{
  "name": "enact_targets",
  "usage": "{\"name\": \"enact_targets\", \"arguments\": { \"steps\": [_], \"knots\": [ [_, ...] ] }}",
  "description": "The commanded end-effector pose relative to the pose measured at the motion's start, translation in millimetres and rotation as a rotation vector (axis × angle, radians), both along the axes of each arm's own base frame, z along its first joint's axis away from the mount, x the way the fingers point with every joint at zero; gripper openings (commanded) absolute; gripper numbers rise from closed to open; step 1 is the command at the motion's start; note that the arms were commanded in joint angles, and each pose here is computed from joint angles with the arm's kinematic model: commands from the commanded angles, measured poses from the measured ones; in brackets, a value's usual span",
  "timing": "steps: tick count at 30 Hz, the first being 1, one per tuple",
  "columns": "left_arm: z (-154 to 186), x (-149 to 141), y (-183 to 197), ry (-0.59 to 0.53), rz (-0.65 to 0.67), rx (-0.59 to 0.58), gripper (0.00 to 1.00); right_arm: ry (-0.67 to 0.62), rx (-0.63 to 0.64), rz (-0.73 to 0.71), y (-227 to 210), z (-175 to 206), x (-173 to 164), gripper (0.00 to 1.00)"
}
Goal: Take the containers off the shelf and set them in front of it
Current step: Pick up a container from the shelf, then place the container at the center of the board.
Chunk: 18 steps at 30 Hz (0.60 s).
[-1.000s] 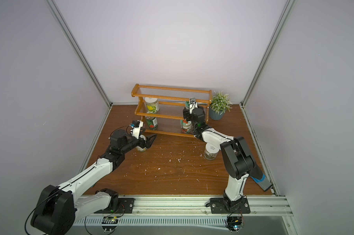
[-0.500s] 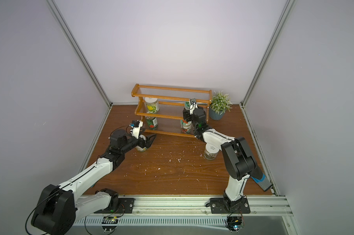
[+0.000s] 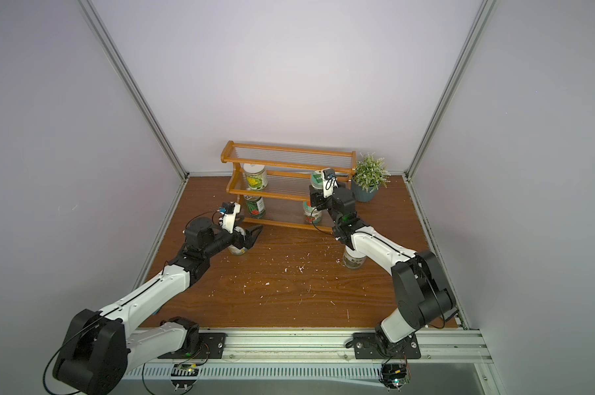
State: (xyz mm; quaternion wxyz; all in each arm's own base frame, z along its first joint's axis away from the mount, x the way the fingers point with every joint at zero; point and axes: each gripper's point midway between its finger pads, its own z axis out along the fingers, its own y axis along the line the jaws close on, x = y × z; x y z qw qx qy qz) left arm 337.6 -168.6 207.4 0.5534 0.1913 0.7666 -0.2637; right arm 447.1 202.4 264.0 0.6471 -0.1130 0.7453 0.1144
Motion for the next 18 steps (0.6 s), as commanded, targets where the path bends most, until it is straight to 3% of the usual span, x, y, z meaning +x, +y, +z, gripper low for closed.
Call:
{"name": "enact_targets", "arguments": {
  "steps": [1, 10, 18],
  "knots": [
    [17, 4, 3, -0.045, 0.008, -0.019, 1.00, -0.075, 0.059, 0.037, 2, 37, -24, 0.43],
    [18, 2, 3, -0.049, 0.007, -0.025, 1.00, -0.076, 0.046, 0.110, 5, 48, -90, 0.43],
    [19, 1, 3, -0.050, 0.005, -0.033, 1.00, -0.029, 0.082, 0.129, -9, 32, -147, 0.43]
  ]
}}
